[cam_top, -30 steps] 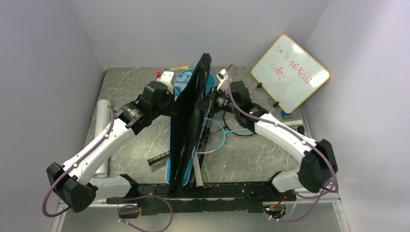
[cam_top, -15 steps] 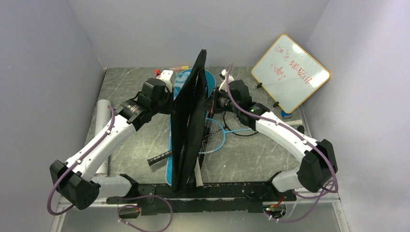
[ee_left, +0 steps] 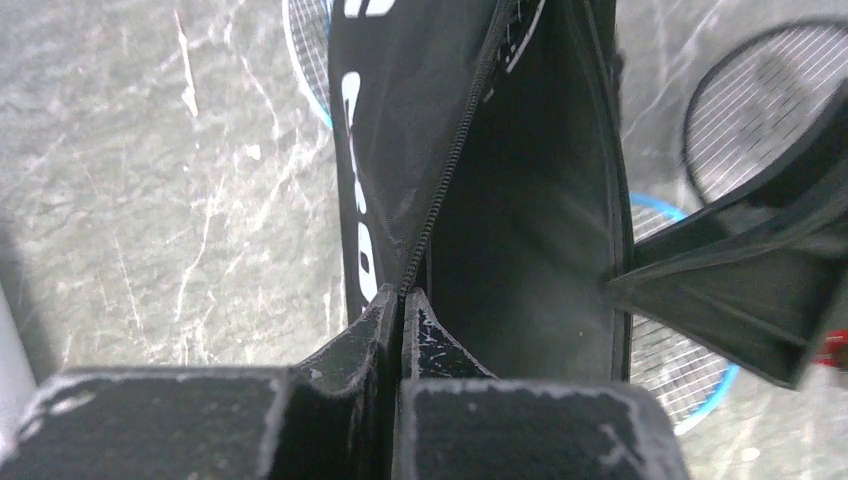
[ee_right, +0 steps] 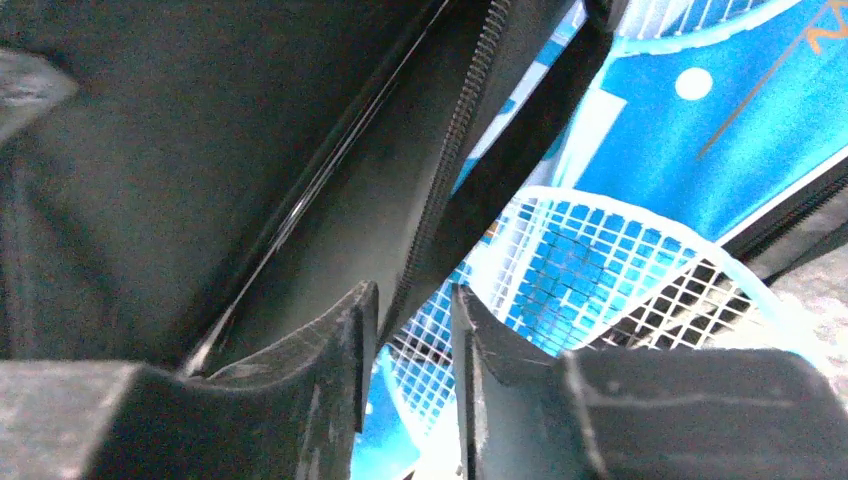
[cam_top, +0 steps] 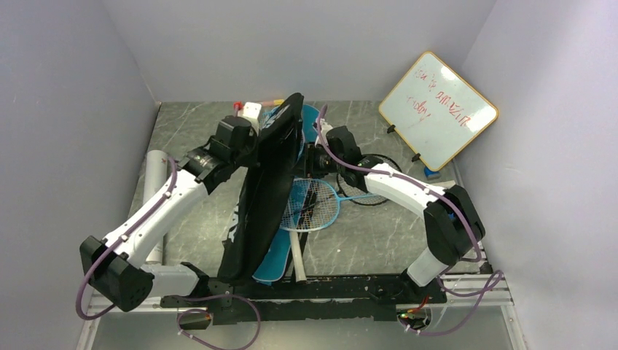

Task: Pack up the badminton gear
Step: Adjust the racket bag at the center of the board.

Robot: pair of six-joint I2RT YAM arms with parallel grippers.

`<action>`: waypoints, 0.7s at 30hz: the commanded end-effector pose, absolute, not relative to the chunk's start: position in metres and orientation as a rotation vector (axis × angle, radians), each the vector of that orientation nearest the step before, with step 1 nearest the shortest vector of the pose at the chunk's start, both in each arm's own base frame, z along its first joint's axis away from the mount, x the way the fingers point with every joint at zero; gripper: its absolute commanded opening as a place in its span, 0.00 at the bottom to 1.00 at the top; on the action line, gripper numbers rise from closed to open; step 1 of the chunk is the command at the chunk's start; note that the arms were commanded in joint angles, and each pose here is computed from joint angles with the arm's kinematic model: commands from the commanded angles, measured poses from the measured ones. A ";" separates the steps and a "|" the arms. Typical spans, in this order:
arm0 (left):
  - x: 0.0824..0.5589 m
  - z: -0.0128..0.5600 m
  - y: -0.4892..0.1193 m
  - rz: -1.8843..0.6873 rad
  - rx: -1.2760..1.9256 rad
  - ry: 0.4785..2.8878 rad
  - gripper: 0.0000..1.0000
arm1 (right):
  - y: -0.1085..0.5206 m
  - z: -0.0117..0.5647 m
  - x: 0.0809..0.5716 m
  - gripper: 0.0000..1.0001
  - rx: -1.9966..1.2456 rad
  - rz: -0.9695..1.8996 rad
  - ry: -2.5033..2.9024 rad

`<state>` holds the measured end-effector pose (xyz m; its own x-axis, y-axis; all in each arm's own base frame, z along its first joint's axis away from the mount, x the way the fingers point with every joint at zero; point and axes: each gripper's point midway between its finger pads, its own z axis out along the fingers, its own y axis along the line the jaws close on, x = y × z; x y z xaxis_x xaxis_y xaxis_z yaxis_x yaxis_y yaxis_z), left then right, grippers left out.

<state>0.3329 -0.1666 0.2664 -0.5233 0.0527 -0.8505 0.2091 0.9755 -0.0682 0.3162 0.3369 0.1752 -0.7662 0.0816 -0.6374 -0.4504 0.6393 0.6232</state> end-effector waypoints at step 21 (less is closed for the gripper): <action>0.354 0.253 -0.104 0.219 0.118 1.960 0.05 | 0.206 0.101 0.258 0.71 0.251 0.710 2.325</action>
<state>0.3410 -0.1162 0.2051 -0.5071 0.2278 -0.8312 0.0846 0.9729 0.2151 0.2612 0.2245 0.1101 -0.7801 0.2494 -0.5738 -0.1314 0.8313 0.5400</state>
